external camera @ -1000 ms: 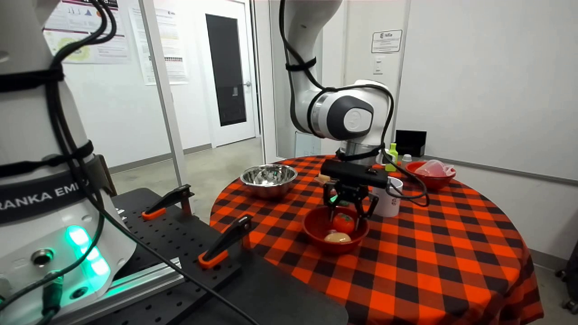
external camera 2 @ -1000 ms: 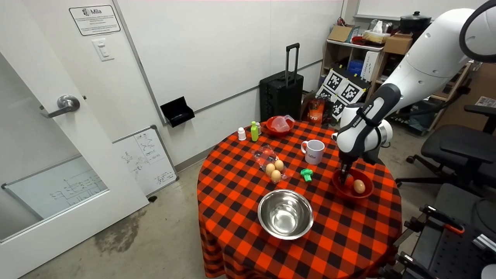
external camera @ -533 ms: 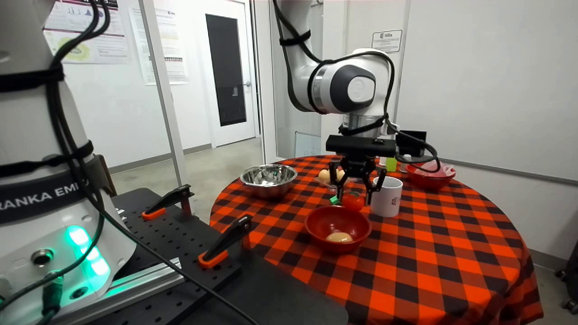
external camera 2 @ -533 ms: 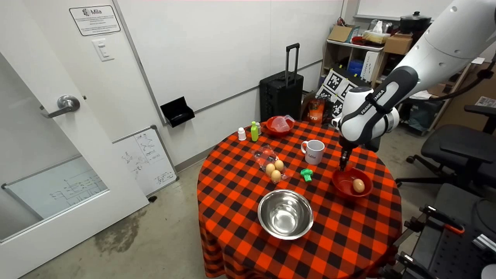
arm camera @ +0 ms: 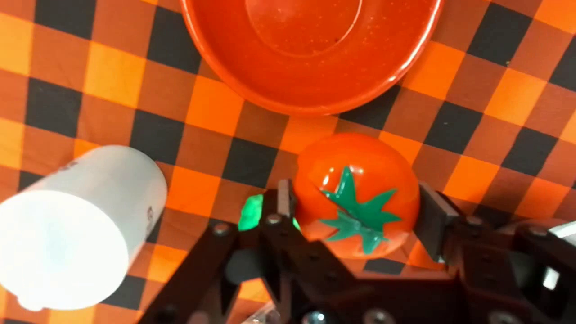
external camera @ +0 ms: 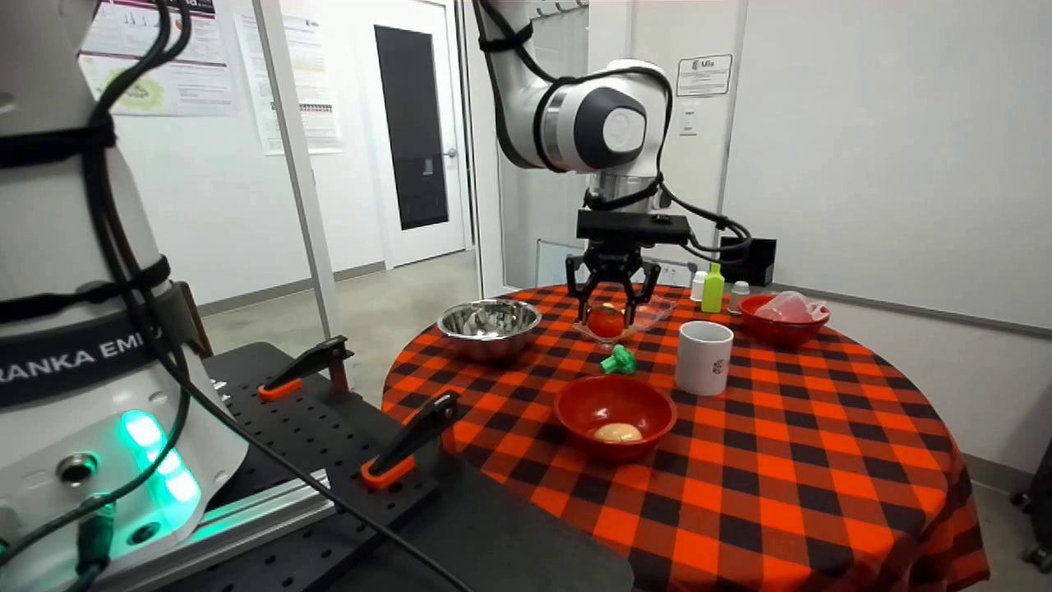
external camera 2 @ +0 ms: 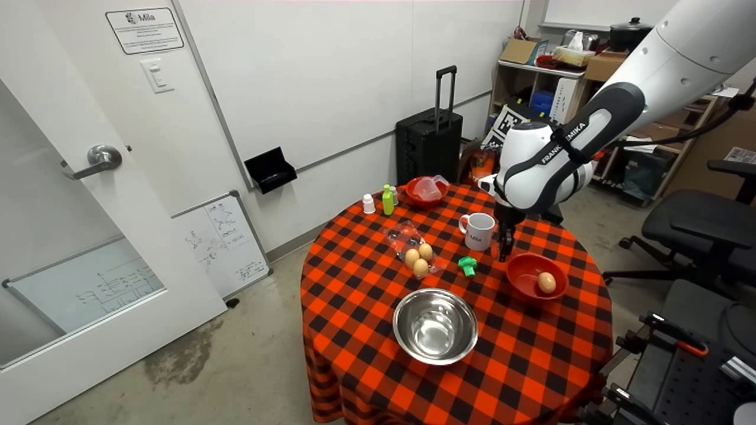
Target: Remove the artificial tomato from the red bowl
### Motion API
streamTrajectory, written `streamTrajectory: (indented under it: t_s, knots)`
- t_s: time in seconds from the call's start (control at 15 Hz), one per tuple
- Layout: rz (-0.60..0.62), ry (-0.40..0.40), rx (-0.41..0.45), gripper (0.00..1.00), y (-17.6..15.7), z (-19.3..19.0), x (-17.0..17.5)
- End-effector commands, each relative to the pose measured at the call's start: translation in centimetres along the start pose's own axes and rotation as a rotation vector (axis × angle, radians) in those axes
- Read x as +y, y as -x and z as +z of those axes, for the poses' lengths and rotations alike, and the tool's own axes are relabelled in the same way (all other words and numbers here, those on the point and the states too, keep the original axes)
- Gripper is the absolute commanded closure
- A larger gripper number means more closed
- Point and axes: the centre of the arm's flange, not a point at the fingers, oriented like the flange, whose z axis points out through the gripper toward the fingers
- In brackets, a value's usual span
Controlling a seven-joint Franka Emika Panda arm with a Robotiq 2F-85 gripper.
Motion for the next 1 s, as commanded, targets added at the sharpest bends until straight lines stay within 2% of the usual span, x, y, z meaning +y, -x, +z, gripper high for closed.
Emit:
streamTrajectory:
  t_s: [0.0,0.4,0.93]
  knots:
    - [-0.115,-0.073,-0.023,0.62,-0.8,0.8,-1.0]
    - [-0.189,-0.110,-0.079,0.62,-2.1,5.8,-2.3]
    - [-0.225,-0.080,-0.090,0.62,-4.4,10.3,-3.5]
